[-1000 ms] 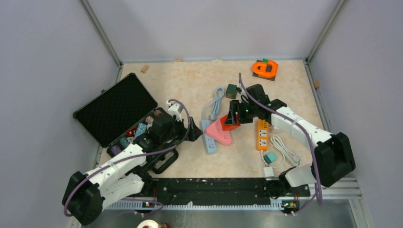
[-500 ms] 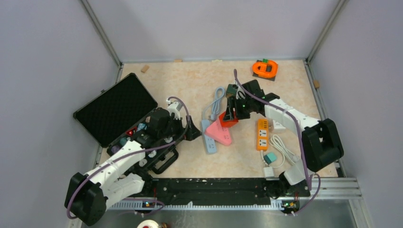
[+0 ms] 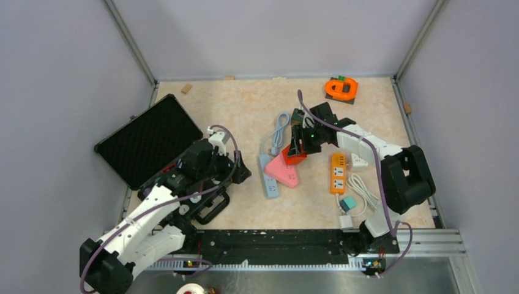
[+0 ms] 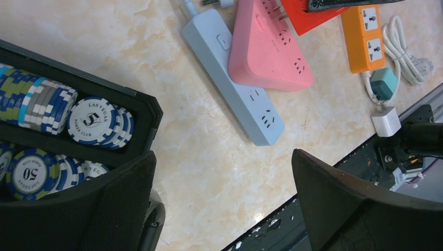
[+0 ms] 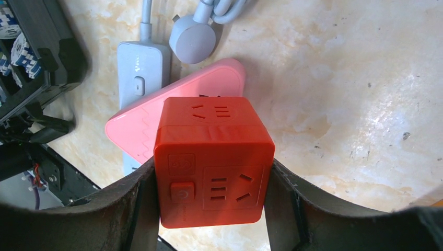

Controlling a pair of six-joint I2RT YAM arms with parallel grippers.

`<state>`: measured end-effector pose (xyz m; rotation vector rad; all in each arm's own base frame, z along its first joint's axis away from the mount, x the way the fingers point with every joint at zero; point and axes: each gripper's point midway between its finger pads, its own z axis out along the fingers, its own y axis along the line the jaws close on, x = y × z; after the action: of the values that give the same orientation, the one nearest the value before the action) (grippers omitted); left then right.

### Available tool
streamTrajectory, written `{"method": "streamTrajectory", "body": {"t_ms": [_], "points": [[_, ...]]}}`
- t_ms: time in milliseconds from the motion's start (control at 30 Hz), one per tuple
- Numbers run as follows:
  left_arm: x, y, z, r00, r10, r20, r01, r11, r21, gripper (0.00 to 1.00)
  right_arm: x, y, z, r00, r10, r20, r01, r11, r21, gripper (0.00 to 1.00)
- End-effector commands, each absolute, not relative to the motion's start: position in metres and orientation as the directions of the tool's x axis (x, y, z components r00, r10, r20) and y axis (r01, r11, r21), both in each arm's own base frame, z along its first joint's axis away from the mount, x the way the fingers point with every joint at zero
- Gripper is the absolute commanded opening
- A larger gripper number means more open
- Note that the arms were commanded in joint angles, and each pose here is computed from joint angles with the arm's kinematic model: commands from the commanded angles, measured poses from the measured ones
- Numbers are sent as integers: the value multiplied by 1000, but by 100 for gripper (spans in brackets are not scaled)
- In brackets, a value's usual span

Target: Insert the plug

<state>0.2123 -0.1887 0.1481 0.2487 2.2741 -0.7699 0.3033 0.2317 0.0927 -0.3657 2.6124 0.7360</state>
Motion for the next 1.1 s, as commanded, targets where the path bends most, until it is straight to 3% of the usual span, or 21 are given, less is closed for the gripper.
{"method": "streamTrajectory", "body": {"t_ms": [0, 333, 1067], "points": [[214, -178, 164, -689, -31, -724, 389, 827, -406, 99, 329, 236, 112, -842, -116, -527, -386, 813, 437, 0], [212, -174, 162, -680, -47, -732, 380, 831, -406, 99, 334, 238, 111, -834, -109, -541, -396, 802, 448, 0], [215, -178, 152, -700, -51, -713, 366, 831, -419, 99, 336, 225, 72, -873, -156, -461, -352, 857, 376, 0]]}}
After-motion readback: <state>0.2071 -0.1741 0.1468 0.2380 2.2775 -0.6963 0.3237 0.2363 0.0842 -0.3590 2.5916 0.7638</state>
